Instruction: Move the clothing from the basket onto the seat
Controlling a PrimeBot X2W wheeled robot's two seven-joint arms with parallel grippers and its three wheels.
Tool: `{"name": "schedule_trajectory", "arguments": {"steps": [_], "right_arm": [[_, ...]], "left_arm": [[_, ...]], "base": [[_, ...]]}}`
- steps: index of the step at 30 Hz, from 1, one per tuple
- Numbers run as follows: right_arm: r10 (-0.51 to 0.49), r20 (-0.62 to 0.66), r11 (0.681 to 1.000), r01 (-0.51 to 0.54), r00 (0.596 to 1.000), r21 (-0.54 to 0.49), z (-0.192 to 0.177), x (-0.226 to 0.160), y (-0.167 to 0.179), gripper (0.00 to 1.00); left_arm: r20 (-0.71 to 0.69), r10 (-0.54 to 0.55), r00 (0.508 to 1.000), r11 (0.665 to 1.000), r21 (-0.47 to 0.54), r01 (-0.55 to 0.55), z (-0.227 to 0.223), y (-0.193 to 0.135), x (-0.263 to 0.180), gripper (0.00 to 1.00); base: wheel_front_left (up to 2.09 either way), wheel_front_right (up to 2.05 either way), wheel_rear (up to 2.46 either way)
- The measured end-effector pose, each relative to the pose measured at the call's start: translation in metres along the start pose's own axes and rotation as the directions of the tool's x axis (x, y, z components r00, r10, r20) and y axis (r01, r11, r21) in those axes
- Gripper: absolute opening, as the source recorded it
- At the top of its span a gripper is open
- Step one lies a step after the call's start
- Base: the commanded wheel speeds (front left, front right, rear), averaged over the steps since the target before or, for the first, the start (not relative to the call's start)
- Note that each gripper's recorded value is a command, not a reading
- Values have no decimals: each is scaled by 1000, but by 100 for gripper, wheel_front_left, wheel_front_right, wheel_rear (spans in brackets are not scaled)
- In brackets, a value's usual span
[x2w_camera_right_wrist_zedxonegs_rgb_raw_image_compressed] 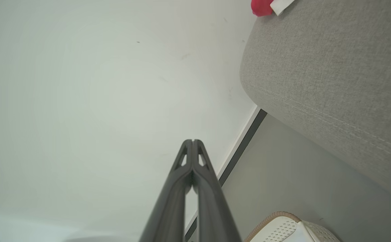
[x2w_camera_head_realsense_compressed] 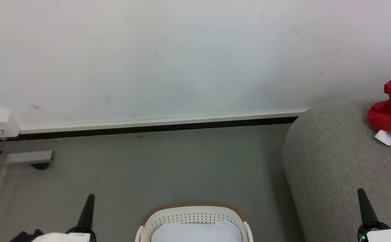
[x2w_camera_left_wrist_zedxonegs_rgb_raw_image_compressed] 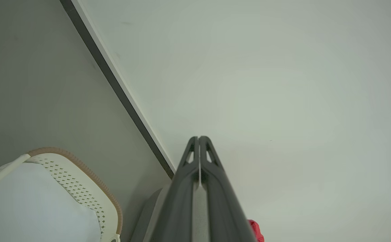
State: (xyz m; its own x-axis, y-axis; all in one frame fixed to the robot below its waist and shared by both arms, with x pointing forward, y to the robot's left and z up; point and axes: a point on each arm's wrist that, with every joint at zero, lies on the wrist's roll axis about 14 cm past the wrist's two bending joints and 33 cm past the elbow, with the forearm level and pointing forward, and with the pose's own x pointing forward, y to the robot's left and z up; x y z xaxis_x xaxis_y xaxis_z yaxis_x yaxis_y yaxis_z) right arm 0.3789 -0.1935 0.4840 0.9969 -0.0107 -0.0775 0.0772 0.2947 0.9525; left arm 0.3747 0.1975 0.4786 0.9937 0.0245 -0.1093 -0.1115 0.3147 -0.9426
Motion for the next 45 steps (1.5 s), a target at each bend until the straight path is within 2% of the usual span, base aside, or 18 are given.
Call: {"name": "schedule_trajectory", "arguments": {"steps": [17, 37, 45], "right_arm": [[24, 1, 991, -24, 1000, 135, 5, 3, 7, 0], [58, 5, 963, -57, 998, 264, 9, 6, 16, 0], [67, 9, 951, -67, 998, 302, 11, 7, 18, 0]], "left_arm": [[-2, -43, 999, 990, -138, 42, 3, -11, 5, 0], [3, -86, 996, 954, -286, 83, 8, -22, 9, 0], [6, -101, 995, 944, -317, 98, 9, -25, 10, 0]], "base": [[0, 0, 0], [0, 0, 0], [0, 0, 0]]}}
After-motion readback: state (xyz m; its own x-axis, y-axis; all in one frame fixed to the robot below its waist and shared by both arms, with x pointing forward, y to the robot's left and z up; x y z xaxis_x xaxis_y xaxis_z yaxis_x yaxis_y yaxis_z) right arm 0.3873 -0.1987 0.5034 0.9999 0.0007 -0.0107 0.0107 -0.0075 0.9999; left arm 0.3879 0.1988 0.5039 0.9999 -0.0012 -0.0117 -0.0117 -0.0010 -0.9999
